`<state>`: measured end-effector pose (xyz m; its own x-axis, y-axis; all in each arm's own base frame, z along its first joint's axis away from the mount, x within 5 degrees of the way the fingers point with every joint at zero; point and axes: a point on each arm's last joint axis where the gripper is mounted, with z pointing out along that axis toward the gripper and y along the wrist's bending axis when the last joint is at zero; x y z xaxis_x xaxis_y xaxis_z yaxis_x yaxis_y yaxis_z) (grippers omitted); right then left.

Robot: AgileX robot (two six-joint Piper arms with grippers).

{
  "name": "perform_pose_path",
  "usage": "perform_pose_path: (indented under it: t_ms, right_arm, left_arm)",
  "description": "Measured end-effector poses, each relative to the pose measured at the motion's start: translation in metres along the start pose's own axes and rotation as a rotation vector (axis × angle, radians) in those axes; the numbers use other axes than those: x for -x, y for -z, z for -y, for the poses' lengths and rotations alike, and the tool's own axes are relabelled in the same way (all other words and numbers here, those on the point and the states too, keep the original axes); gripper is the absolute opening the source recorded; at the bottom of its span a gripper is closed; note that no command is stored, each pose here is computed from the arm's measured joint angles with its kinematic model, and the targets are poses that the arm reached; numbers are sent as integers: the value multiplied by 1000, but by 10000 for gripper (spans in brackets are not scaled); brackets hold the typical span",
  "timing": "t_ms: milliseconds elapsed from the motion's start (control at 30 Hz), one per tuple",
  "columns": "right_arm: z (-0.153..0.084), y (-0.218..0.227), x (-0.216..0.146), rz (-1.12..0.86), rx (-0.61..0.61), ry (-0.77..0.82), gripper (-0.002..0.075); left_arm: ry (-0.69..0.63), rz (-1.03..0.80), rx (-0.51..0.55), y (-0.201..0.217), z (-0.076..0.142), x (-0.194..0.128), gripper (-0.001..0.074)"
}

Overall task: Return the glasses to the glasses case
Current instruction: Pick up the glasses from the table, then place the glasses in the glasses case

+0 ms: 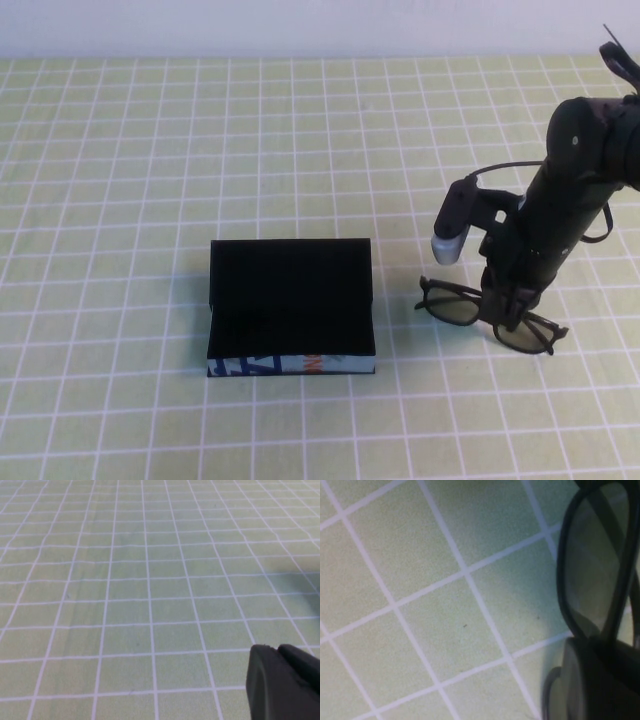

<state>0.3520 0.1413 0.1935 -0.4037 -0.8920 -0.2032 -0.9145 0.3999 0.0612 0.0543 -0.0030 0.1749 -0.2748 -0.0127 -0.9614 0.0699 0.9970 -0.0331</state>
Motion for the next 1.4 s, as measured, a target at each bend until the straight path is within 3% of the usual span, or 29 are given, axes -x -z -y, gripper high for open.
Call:
perform_pose_path:
  t_ms: [367, 600, 933, 1100, 1400]
  right_arm:
    - [-5, 71, 22, 125, -45, 67, 11]
    - [-33, 103, 57, 245, -24, 178, 11]
    - [-108, 81, 119, 213, 5, 466, 11]
    - [-114, 56, 140, 185, 19, 509, 11]
    - [-104, 24, 153, 151, 26, 512, 11]
  left_arm:
    - [0, 0, 0, 0, 0, 0, -4]
    - [0, 0, 0, 0, 0, 0, -4]
    - [0, 0, 0, 0, 0, 0, -4]
    - [0, 0, 0, 0, 0, 0, -4]
    - [0, 0, 0, 0, 0, 0, -4]
